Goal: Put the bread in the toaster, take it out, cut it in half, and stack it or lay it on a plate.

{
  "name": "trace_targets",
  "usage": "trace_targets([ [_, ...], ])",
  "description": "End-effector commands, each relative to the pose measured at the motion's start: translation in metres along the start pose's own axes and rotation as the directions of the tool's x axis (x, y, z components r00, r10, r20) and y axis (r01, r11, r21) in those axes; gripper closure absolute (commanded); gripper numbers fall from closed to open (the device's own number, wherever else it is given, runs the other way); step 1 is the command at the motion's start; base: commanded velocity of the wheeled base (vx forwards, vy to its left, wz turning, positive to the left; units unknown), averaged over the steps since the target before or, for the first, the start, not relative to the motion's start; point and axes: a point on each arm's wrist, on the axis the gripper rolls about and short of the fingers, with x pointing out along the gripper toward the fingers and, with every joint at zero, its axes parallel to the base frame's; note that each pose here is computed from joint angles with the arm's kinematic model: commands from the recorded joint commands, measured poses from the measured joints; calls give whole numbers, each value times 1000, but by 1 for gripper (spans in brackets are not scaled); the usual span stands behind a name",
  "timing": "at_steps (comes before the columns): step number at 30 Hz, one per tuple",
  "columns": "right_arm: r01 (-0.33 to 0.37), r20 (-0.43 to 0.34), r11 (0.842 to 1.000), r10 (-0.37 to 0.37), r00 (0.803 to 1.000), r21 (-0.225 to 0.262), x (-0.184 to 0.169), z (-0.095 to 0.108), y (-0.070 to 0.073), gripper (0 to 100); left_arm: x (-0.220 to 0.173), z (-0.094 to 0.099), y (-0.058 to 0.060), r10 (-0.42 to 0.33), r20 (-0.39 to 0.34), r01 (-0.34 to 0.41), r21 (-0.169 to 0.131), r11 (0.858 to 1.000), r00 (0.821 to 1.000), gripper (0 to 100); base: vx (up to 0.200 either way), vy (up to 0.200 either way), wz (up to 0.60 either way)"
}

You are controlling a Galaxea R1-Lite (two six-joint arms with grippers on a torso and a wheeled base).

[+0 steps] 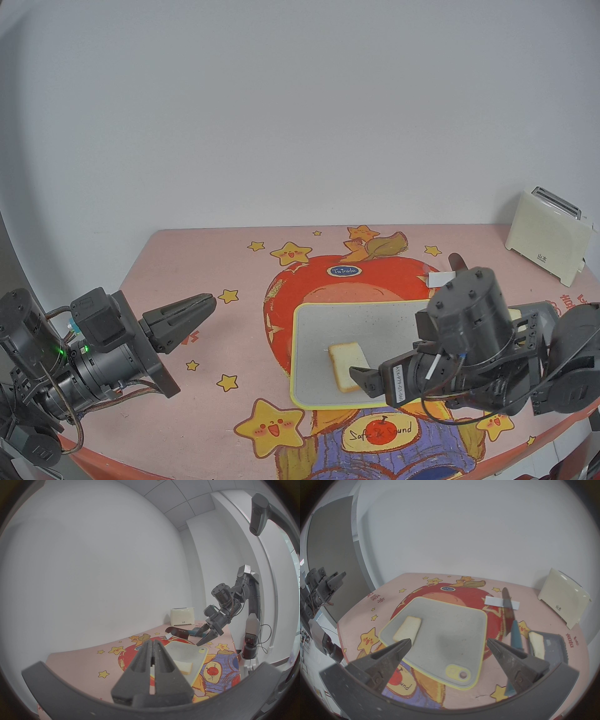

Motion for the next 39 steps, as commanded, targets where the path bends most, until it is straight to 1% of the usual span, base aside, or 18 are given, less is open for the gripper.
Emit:
trace_targets([
  [1, 14, -9, 1000, -14, 1000, 1, 21, 4, 21, 0, 2, -3, 1, 0, -13, 0, -5, 1000, 1000, 100, 0, 0, 0],
  [4, 12, -26, 1000, -12, 1000, -18, 24, 6, 32, 0, 1, -5, 0, 0, -20, 0, -7, 1000, 1000, 100, 0, 0, 0],
  [5, 12, -27, 1000, -13, 1000, -18, 25, 6, 32, 0, 1, -5, 0, 0, -20, 0, -7, 1000, 1000, 100, 0, 0, 0],
  [6, 10, -33, 1000, -11, 999, -15, 27, 6, 37, 0, 0, -5, 0, 0, -22, 0, -8, 1000, 1000, 100, 0, 0, 0],
  [7, 18, -33, 1000, -18, 999, 0, 29, 6, 43, 0, 0, -5, 0, 0, -22, 0, -8, 1000, 1000, 100, 0, 0, 0],
  [10, 30, -47, 1000, -30, 998, -5, 30, 3, 49, 0, 0, -5, 0, 0, -22, 0, -8, 1000, 1000, 100, 0, 0, 0],
  [12, 50, -76, 999, -51, 996, -13, 32, -1, 50, 0, 0, -5, 0, 0, -22, 0, -8, 1000, 1000, 100, 0, 0, 0],
  [15, 63, -86, 998, -63, 994, 0, 33, -3, 49, 0, 0, -5, 0, -1, -23, 0, -8, 1000, 1000, 100, 0, 0, 0],
  [23, 82, -64, 996, -80, 995, 42, 37, 10, 41, 0, 1, -9, 0, -1, -39, 1, -13, 1000, 999, 100, 0, 0, 0],
  [29, 97, -66, 994, -93, 993, 50, 43, 12, 39, 0, 1, -9, 0, -2, -41, 1, -14, 1000, 999, 100, 0, 0, 0],
  [39, 107, -81, 993, -102, 991, 57, 49, 9, 40, 0, 1, -9, 0, -2, -41, 1, -14, 1000, 999, 100, 0, 0, 0],
])
